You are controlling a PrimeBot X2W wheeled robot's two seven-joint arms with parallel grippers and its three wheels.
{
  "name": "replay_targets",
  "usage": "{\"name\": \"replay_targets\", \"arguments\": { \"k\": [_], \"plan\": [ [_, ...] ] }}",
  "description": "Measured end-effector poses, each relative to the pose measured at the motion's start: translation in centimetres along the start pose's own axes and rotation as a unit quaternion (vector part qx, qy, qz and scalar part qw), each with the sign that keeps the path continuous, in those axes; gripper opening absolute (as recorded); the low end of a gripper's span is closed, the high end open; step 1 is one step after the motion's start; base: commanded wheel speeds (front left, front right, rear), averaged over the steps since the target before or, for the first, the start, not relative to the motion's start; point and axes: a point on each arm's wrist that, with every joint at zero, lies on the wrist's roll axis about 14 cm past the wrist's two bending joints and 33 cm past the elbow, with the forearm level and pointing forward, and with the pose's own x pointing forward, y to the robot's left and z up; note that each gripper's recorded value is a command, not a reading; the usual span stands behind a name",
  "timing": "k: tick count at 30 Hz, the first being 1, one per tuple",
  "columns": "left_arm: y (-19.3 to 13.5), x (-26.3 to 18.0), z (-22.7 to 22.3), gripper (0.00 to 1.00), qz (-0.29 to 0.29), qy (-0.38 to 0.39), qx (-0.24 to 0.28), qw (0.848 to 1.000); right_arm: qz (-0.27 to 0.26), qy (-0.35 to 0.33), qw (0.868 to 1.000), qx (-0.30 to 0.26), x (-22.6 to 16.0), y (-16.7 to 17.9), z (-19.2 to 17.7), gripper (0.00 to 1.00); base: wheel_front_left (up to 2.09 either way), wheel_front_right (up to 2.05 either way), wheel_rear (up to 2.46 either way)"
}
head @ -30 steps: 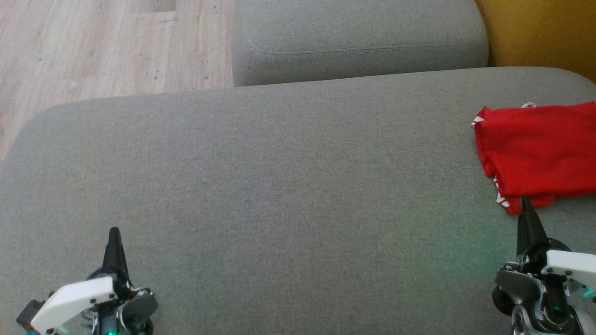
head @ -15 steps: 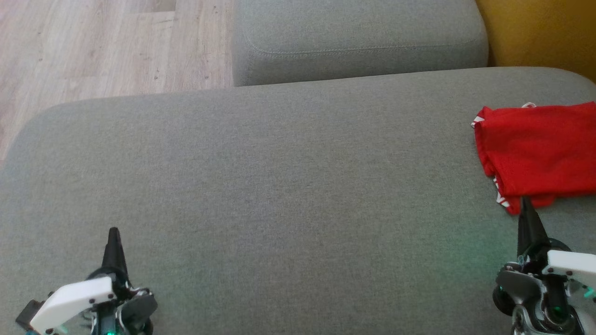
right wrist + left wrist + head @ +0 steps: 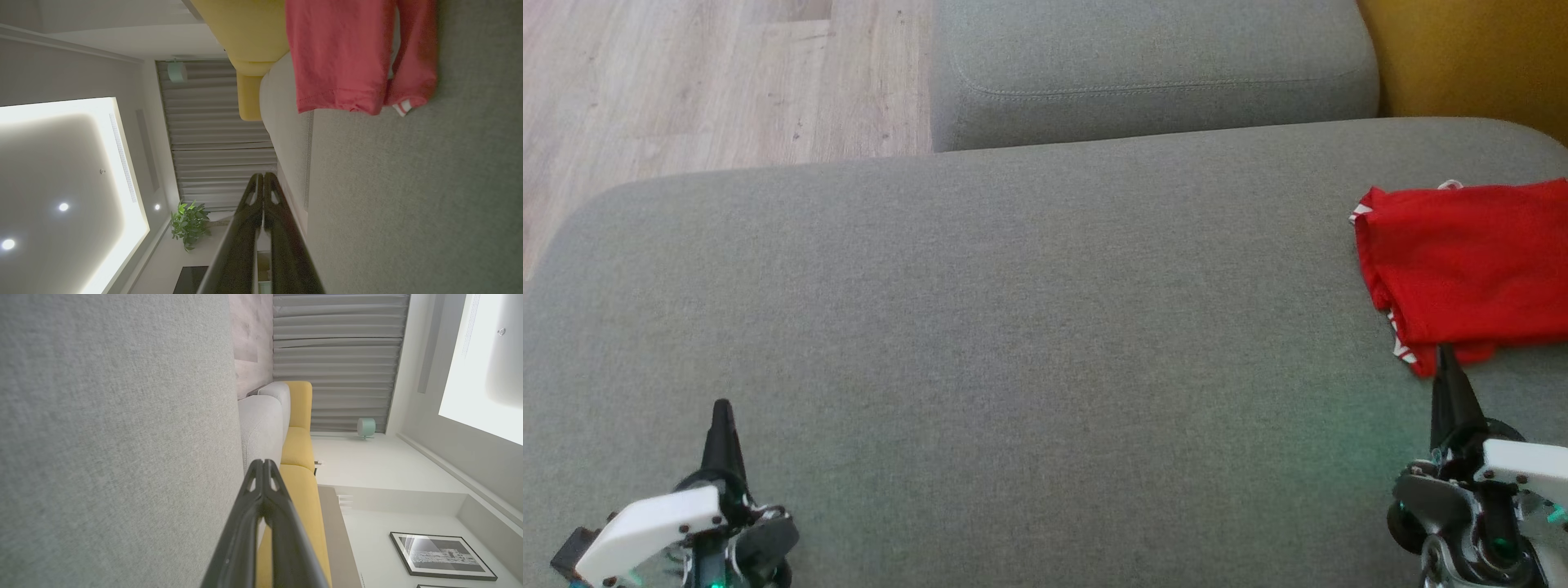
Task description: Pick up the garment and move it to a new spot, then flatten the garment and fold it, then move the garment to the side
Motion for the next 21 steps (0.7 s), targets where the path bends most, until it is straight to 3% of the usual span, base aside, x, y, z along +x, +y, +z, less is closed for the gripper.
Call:
{"name": "replay_targets", "arguments": {
  "k": [21],
  "plan": [
    [0.00,-0.01,0.01,0.00,0.000,0.001,-0.001,1.000,0.000,0.001,1.000,0.001,-0.01,-0.01,-0.01,0.00,0.00,0.00,0.00]
  ]
}}
